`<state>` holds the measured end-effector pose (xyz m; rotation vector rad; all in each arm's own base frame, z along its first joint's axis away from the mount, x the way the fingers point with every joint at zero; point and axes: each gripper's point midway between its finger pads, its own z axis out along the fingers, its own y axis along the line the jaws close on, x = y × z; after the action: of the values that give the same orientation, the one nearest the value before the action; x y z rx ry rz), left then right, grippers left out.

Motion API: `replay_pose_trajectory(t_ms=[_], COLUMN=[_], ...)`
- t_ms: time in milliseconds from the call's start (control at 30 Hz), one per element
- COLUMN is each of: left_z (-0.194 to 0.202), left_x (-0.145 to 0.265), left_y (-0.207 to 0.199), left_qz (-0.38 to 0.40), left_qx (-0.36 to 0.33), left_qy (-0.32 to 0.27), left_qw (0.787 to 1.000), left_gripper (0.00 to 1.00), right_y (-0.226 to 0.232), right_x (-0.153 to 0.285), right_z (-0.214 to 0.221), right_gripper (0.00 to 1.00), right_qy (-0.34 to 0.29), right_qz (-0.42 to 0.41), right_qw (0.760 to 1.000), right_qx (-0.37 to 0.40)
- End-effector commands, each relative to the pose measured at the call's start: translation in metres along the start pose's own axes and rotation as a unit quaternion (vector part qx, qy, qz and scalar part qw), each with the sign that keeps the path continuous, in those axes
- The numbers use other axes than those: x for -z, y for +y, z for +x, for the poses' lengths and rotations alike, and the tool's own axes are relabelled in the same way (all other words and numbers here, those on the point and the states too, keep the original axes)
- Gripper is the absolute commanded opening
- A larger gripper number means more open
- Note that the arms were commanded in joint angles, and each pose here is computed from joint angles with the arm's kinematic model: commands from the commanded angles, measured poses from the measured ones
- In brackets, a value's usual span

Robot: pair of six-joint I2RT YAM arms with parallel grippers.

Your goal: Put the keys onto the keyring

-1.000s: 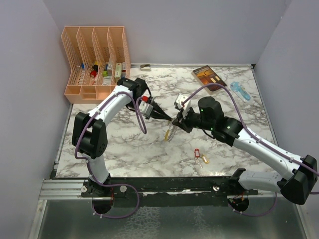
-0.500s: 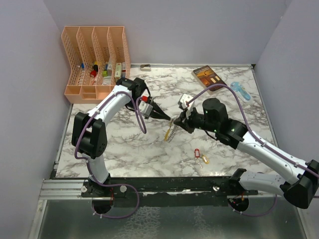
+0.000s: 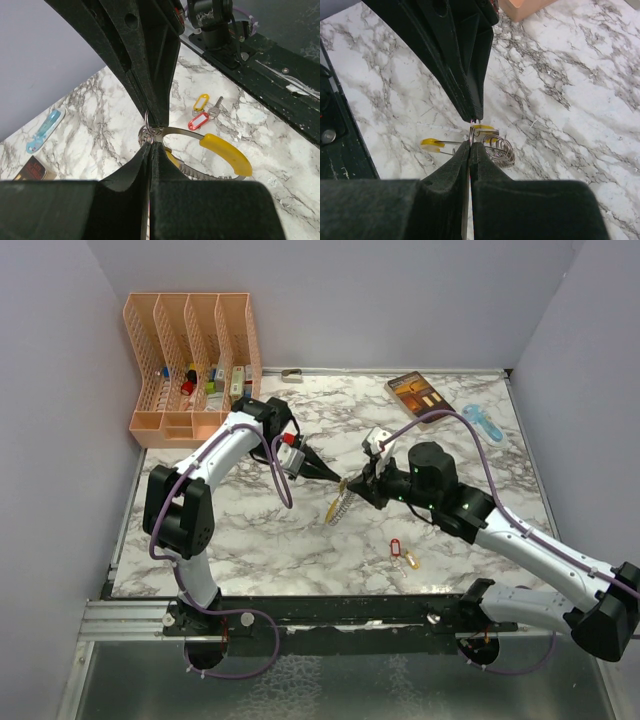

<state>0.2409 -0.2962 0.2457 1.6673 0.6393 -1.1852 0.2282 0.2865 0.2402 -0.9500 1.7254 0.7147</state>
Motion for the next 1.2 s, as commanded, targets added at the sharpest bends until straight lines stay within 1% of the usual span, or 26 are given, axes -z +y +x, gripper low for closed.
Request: replay_pose_trajectory(t_ms=[0, 167, 300, 400, 667, 867, 1000, 1167], left_z=[-0.014, -0.016, -0.016, -0.021, -0.035, -0.040, -0.044, -0.046], left_x=[0.003, 0.003, 0.002, 0.001, -0.002, -0.006, -0.009, -0.010], left_y=[0.000, -0.001, -0.003, -0.003, -0.007, -0.007, -0.007, -0.006], left_qz=[-0.014, -0.017, -0.017, -0.021, -0.020, -0.021, -0.019, -0.019], left_qx=[-0.013, -0.011, -0.007, -0.008, -0.016, -0.014, -0.016, -0.017], left_qy=[-0.012, -0.017, -0.021, -0.028, -0.037, -0.048, -0.054, -0.058], left_qw=[1.000, 1.000, 1.000, 0.999, 0.999, 0.999, 0.998, 0.998], left_gripper=[0.00, 0.00, 0.00, 0.00, 0.00, 0.00, 0.00, 0.00], right_y=[-0.001, 0.000, 0.000, 0.000, -0.001, -0.007, -0.009, -0.013], right_x=[0.005, 0.007, 0.010, 0.008, 0.012, 0.014, 0.008, 0.010], right_z=[-0.024, -0.030, -0.034, -0.031, -0.044, -0.055, -0.057, -0.059], right_gripper=[0.01, 0.01, 0.01, 0.01, 0.01, 0.01, 0.01, 0.01], right_qy=[-0.057, -0.084, -0.111, -0.116, -0.178, -0.212, -0.213, -0.229], right_qz=[0.018, 0.024, 0.024, 0.024, 0.025, 0.037, 0.039, 0.050], right_qw=[0.998, 0.994, 0.991, 0.990, 0.982, 0.975, 0.975, 0.971], right_qx=[-0.032, -0.069, -0.077, -0.075, -0.055, -0.049, -0.049, -0.057])
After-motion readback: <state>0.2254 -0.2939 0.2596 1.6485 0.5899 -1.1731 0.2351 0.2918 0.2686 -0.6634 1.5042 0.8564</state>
